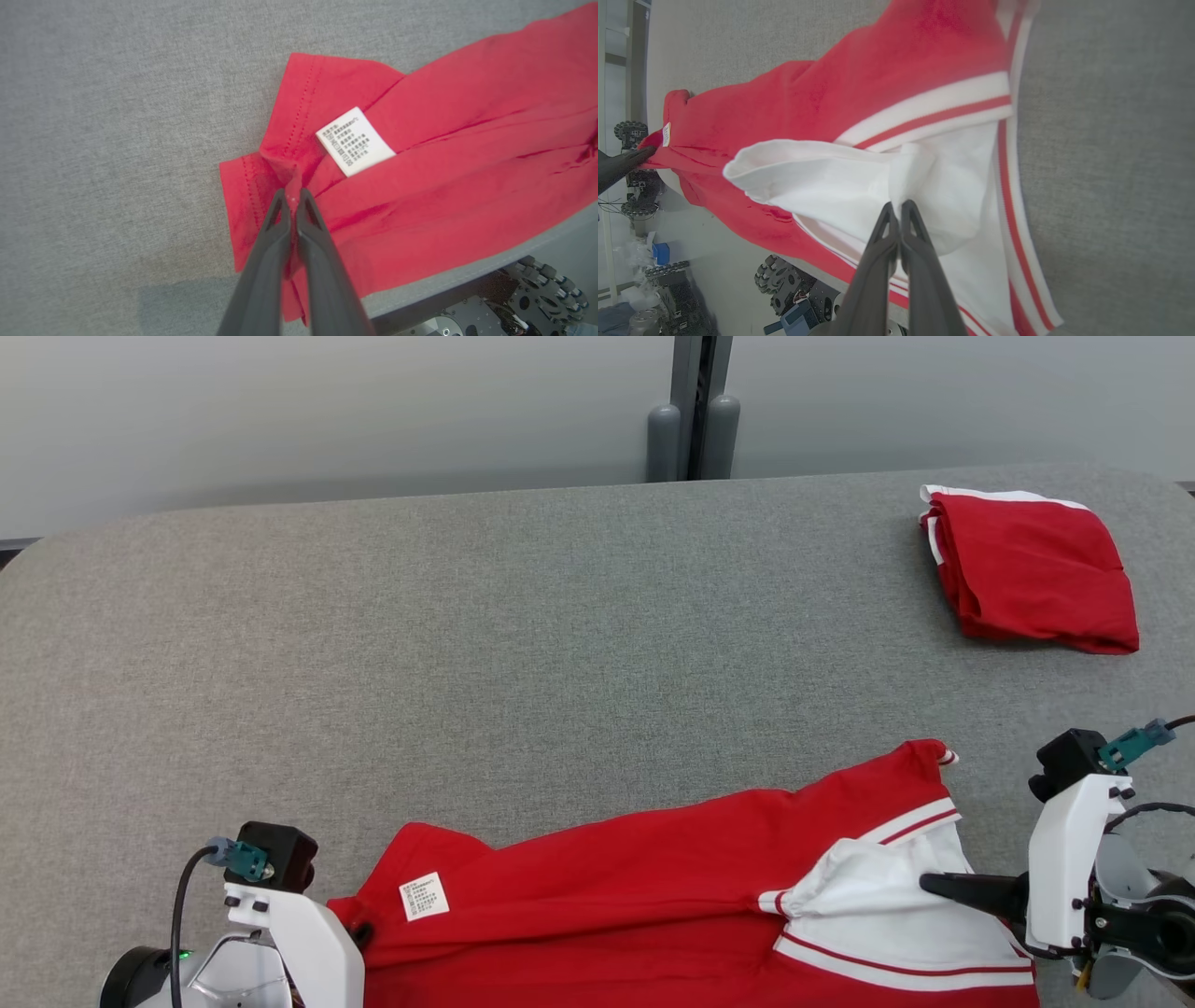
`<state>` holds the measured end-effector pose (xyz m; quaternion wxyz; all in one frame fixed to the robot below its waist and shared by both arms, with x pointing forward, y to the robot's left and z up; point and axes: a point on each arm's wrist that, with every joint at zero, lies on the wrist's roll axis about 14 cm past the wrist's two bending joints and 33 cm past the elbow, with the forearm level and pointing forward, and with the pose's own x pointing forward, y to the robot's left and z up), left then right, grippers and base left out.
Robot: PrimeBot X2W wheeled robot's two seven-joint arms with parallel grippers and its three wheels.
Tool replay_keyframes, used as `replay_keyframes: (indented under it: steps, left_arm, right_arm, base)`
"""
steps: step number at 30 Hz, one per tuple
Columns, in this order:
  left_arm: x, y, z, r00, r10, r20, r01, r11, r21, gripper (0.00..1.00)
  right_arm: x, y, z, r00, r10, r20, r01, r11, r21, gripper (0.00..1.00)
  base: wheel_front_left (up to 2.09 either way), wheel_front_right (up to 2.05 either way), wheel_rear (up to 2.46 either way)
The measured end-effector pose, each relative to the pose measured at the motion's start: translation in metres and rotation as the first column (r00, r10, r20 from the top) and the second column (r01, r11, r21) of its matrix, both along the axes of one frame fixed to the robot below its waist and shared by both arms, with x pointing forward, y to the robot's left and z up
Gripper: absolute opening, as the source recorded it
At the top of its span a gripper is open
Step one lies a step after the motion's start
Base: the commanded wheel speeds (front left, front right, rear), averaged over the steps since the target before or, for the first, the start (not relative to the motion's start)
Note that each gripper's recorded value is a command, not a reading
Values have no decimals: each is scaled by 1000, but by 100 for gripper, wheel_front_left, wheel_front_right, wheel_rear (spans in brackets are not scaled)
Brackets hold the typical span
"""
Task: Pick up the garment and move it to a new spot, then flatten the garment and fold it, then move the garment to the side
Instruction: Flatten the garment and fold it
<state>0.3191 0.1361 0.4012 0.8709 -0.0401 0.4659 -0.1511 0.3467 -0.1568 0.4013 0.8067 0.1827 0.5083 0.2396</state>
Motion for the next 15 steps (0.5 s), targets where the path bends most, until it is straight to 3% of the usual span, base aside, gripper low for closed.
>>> replay_keyframes:
  steps: [2, 3, 4, 5, 6, 7, 15]
  left_arm:
    - [-1, 0, -1, 1000, 3, -7, -3, 1000, 0, 2]
    - [-1, 0, -2, 1000, 4, -10, -4, 1000, -1, 6]
    - [-1, 0, -2, 1000, 4, -12, -4, 1000, -1, 17]
    - [-1, 0, -3, 1000, 4, -15, -4, 1000, -1, 26]
    - [-1, 0, -3, 1000, 4, -16, -4, 1000, -1, 45]
    - [-2, 1, -3, 1000, 4, -16, -4, 1000, -1, 100]
    - [1, 3, 5, 1000, 17, 13, -17, 1000, 2, 100]
  right_arm:
    - [-1, 1, -1, 1000, -3, -7, 4, 1000, 8, 2]
    - [-3, 1, -2, 1000, -1, -17, 1, 1000, 9, 18]
    - [-4, 1, -3, 1000, -2, -22, 2, 1000, 10, 38]
    - [-5, 1, -4, 1000, -4, -25, 4, 1000, 12, 73]
    - [-5, 1, -4, 1000, -6, -26, 6, 1000, 13, 98]
    - [-4, 0, -3, 1000, -8, -25, 9, 1000, 14, 100]
    - [-11, 5, 3, 999, -18, -29, 19, 998, 56, 100]
  base:
    - [0, 0, 0]
    - [0, 0, 0]
    - [0, 0, 0]
    - [0, 0, 0]
    - [0, 0, 0]
    - [0, 0, 0]
    - [0, 0, 0]
